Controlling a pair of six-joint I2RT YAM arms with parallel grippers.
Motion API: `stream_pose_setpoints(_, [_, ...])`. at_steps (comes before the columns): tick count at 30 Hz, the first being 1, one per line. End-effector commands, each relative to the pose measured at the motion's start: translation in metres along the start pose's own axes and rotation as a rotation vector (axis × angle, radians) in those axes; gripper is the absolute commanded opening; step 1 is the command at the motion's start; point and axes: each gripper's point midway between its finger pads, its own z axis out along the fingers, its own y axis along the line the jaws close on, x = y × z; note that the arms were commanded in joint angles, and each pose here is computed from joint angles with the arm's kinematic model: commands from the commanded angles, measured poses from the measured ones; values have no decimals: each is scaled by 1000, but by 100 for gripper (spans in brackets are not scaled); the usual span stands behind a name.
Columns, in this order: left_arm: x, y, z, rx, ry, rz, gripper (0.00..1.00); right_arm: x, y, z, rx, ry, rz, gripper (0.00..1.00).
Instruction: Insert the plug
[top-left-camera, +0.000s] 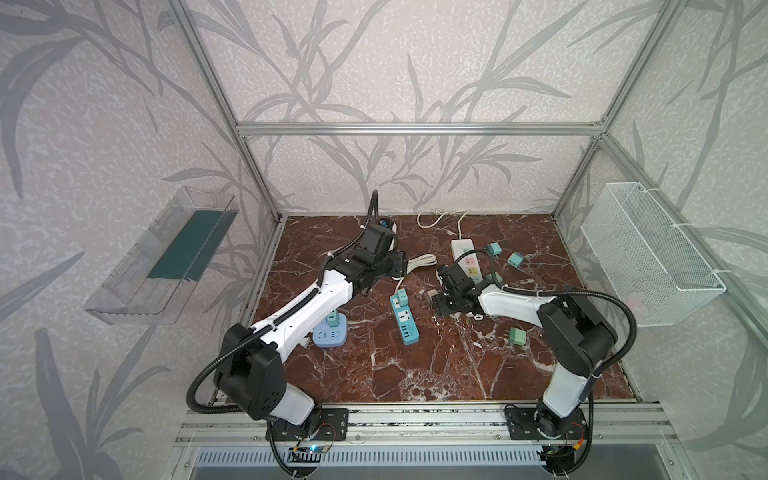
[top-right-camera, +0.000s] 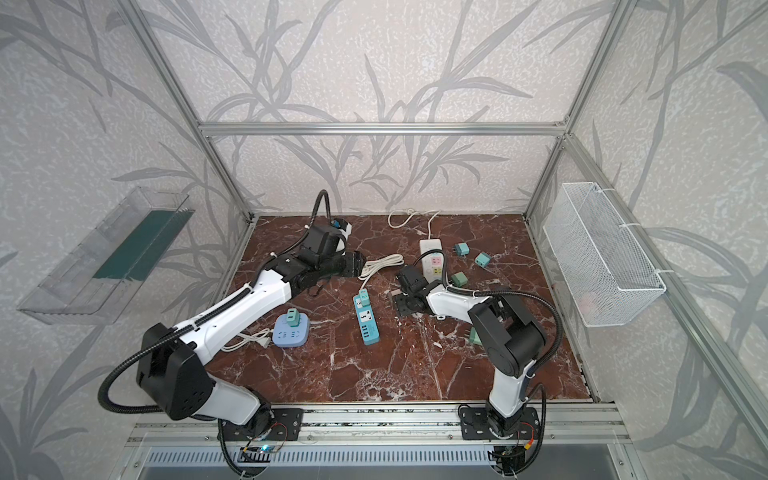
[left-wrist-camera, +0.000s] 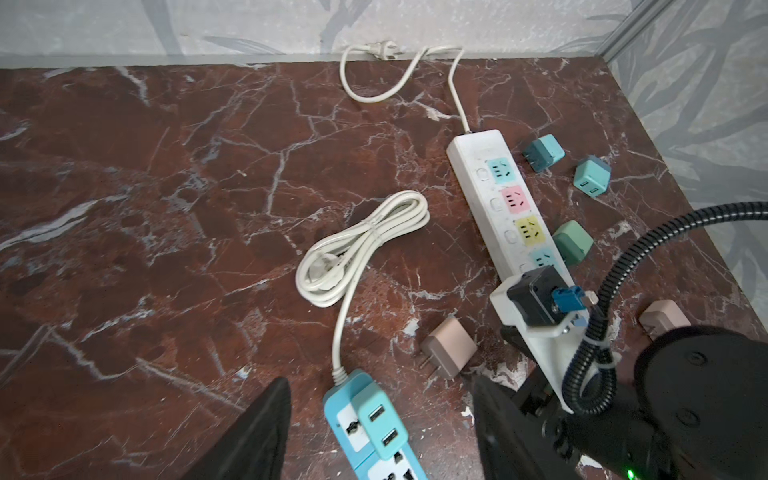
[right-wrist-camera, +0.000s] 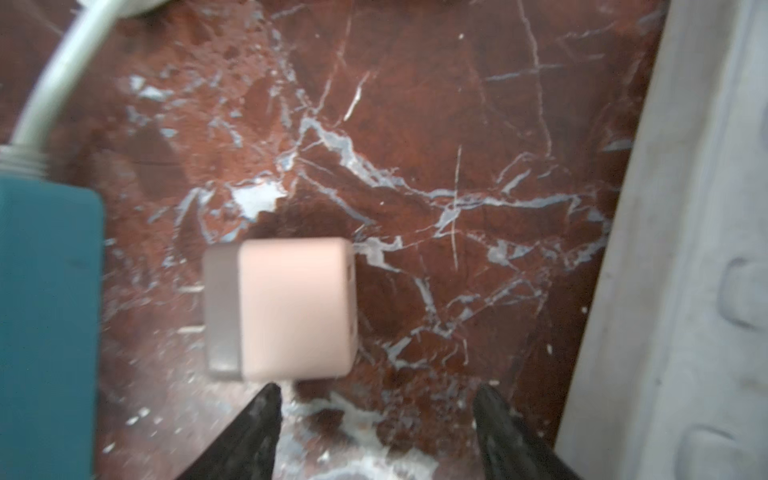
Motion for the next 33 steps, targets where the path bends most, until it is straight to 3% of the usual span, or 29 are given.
stream_pose_setpoints(1, [9,-20,13,-31,125,98,69,-20,-3,-46,-30,-168,54,73])
stream_pose_setpoints(3, [14,-29,23,-48,203,138,67,-20,-28,-61,68,-267,113,73])
stream_pose_setpoints(8, [20,-50,47,-35,218,266,69,-23,-62,-96,182,-428,198,72])
stream_pose_setpoints(13, [28,-62,62,-19,167,414,75,-18,-83,-109,274,-486,256,73])
stream_pose_setpoints(17, [33,-67,74,28,81,483,78,-17,-91,-112,292,-535,294,79])
stream_pose_setpoints(19, [38,-71,77,62,99,495,77,-17,-94,-111,300,-555,314,81])
stream_pose_setpoints(25, [58,-67,81,49,317,560,70,-17,-78,-91,207,-417,293,83])
stream_pose_setpoints(33, [101,-64,90,125,490,676,73,-7,-95,-85,223,-383,349,81])
